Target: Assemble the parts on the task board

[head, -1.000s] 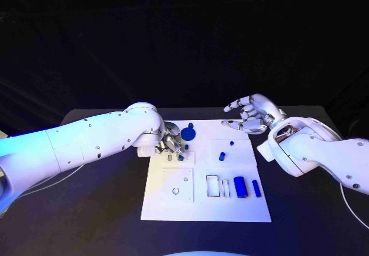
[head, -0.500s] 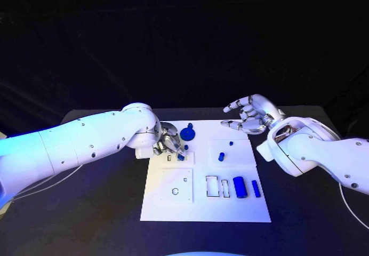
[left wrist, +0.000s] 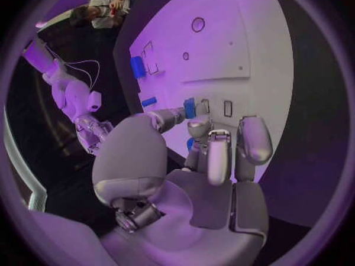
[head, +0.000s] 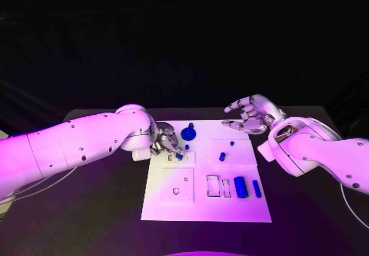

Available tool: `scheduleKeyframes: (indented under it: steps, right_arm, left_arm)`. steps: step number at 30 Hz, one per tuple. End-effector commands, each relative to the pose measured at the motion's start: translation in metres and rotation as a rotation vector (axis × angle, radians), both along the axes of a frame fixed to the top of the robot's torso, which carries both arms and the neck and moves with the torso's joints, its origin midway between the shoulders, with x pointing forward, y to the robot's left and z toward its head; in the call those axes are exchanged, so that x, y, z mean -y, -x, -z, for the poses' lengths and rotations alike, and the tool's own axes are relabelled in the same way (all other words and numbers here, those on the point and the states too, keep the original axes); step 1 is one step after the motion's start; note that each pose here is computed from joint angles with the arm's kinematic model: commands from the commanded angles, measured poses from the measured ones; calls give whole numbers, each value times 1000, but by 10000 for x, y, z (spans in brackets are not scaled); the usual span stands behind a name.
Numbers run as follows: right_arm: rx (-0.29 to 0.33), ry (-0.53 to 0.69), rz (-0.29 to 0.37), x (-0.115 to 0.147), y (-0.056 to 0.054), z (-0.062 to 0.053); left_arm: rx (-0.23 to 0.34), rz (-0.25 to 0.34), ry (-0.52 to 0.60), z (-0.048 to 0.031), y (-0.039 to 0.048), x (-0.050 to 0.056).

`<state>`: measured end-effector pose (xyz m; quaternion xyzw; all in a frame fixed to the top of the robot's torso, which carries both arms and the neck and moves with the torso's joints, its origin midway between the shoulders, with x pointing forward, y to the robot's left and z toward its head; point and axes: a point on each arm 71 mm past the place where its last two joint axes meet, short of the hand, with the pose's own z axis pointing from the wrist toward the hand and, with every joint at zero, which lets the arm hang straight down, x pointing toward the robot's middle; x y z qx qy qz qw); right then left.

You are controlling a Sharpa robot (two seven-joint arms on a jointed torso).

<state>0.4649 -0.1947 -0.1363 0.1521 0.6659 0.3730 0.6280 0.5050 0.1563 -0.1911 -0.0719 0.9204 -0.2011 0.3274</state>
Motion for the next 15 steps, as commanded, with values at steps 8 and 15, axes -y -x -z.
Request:
scheduleKeyframes:
  steps: [8, 15]
  right_arm:
    - [-4, 3, -11, -2, 2, 3]
    - [-5, 4, -10, 3, 3, 4]
  left_arm:
    - [174, -6, -62, 1, -14, 24]
    - [180, 6, -81, 44, -2, 53]
